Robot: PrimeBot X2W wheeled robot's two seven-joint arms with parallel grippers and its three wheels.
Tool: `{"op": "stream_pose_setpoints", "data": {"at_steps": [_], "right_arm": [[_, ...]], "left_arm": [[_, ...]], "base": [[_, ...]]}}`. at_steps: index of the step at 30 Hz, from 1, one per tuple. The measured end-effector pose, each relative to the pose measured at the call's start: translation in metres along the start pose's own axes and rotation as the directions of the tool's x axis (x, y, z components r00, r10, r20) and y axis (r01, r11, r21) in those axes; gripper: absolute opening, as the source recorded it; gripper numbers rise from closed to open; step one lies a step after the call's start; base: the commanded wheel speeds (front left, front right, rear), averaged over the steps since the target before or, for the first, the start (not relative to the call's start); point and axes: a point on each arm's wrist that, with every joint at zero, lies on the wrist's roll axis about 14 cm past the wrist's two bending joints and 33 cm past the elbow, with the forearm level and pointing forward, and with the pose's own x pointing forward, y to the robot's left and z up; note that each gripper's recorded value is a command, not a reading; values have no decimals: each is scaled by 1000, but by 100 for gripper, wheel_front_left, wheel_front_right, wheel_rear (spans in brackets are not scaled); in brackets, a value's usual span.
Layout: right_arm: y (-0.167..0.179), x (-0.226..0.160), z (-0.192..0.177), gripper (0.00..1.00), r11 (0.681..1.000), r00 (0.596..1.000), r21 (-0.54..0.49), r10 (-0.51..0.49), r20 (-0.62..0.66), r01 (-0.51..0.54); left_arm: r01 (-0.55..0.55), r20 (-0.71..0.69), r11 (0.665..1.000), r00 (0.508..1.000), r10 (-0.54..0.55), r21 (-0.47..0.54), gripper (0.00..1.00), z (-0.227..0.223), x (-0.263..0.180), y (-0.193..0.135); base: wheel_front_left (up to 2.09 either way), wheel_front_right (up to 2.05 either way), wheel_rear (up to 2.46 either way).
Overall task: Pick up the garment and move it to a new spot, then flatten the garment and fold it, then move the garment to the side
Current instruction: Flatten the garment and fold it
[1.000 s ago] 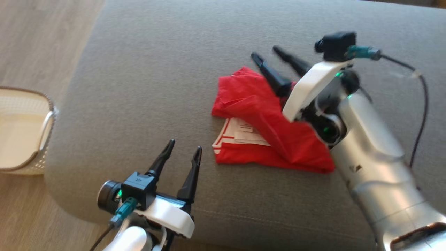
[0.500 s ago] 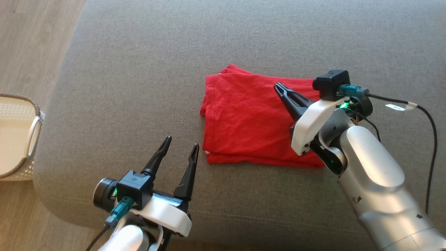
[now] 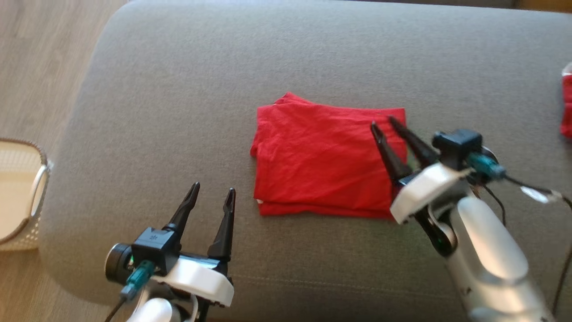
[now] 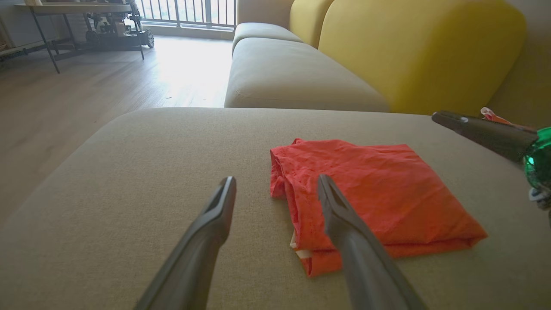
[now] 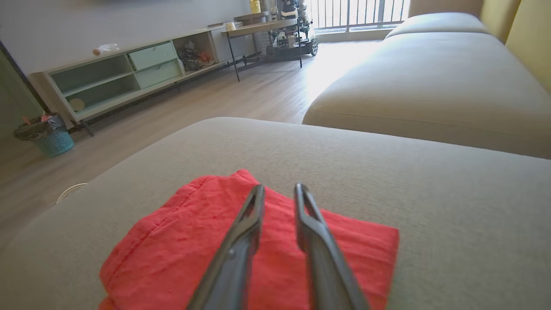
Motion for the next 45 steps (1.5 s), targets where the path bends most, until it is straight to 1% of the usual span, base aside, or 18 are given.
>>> {"op": "stream_pose_setpoints", "data": {"at_steps": [6, 10, 14, 16, 19, 22, 26, 30, 35, 45], "right_arm": [[-30, -38, 9, 100, 991, 987, 4, -132, 88, 132], [-39, -65, 16, 100, 983, 974, -17, -179, 137, 183], [-47, -93, 38, 100, 971, 947, 13, -234, 222, 237], [-51, -109, 44, 100, 964, 934, 16, -260, 245, 264], [-48, -127, 42, 100, 959, 932, -34, -266, 244, 283], [-45, -136, 43, 100, 955, 931, -60, -267, 249, 290], [-44, -151, 47, 100, 948, 922, -70, -281, 266, 309], [-38, -163, 44, 100, 945, 925, -98, -278, 260, 312], [-36, -176, 35, 100, 943, 924, -77, -296, 241, 322], [-34, -182, 35, 100, 943, 922, -70, -299, 245, 325]], "left_arm": [[-27, 52, 999, 998, 28, -25, 100, 15, 4, 3], [-50, 59, 999, 997, 51, -15, 100, 16, -1, 9], [-67, 115, 997, 991, 63, 36, 100, 29, -5, 12], [-78, 152, 997, 986, 74, 21, 100, 39, -6, 11], [-79, 179, 997, 981, 78, 1, 100, 45, -11, 8], [-82, 177, 997, 981, 81, -5, 100, 43, -16, 9], [-85, 150, 996, 986, 79, 35, 100, 30, -27, 11], [-91, 141, 995, 986, 86, 31, 100, 25, -36, 11], [-106, 121, 993, 988, 100, 51, 100, 16, -46, 16], [-108, 123, 992, 987, 99, 68, 100, 14, -54, 18]], "base": [[0, 0, 0], [0, 0, 0], [0, 0, 0], [0, 0, 0], [0, 0, 0], [0, 0, 0], [0, 0, 0], [0, 0, 0], [0, 0, 0], [0, 0, 0]]}}
